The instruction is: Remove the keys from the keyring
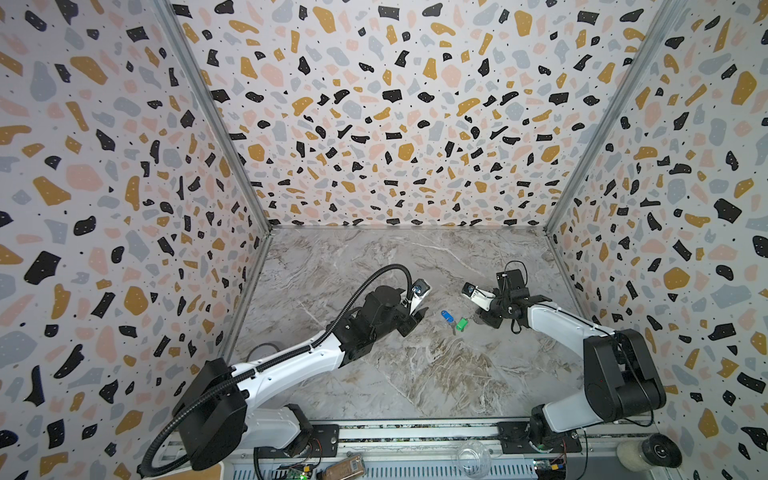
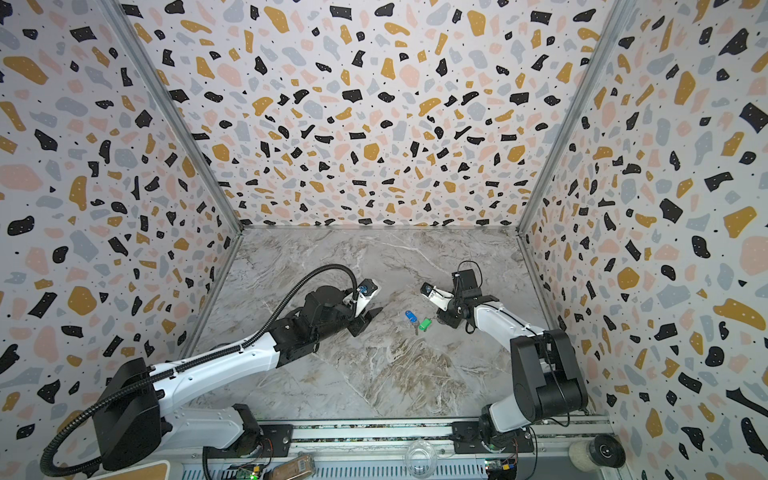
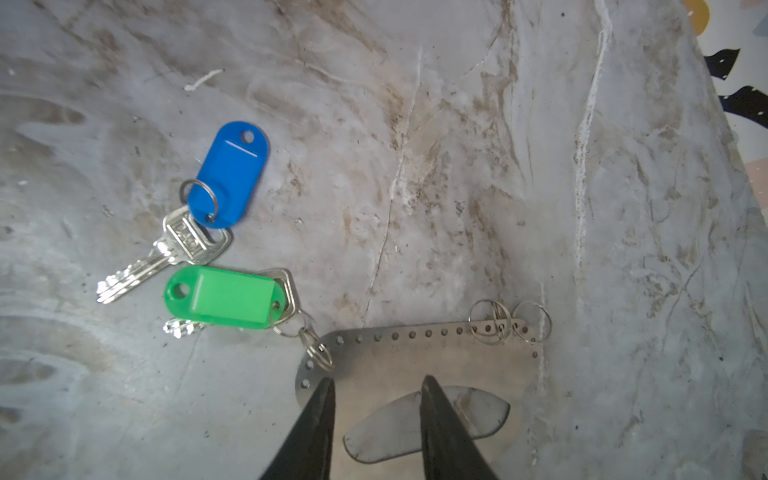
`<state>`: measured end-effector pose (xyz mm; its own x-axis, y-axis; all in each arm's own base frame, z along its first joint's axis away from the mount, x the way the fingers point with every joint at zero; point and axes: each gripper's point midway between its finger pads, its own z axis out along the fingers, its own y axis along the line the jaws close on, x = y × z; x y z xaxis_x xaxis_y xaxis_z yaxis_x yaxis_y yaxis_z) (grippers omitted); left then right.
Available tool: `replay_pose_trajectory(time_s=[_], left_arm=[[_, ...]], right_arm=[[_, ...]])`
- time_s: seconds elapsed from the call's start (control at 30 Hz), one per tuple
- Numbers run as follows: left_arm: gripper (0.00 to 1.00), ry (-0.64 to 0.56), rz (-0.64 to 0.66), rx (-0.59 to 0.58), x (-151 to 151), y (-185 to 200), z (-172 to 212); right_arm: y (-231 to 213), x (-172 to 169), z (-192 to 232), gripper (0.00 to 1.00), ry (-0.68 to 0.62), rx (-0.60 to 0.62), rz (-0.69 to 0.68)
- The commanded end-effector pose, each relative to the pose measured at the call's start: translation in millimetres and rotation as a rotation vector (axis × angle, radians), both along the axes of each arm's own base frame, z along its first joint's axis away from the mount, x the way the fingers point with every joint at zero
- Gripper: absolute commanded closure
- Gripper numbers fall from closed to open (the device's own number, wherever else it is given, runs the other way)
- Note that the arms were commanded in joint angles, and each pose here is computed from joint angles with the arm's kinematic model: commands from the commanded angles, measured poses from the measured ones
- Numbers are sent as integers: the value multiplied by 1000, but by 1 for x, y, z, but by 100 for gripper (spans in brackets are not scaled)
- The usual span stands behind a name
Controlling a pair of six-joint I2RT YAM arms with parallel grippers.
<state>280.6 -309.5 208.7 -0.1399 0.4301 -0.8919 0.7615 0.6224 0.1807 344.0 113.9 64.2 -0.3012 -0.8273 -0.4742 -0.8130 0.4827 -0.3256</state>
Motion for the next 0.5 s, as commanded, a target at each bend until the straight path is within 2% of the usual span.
replay_pose_trajectory(time_s=[0.0, 0.47], left_arm=[[44, -24, -2, -2, 1, -1, 2], [44, -16, -2, 19, 3, -2, -4]], right_arm=[[-2, -3, -4, 64, -17, -36, 26], [5, -6, -19, 67, -27, -46, 69]])
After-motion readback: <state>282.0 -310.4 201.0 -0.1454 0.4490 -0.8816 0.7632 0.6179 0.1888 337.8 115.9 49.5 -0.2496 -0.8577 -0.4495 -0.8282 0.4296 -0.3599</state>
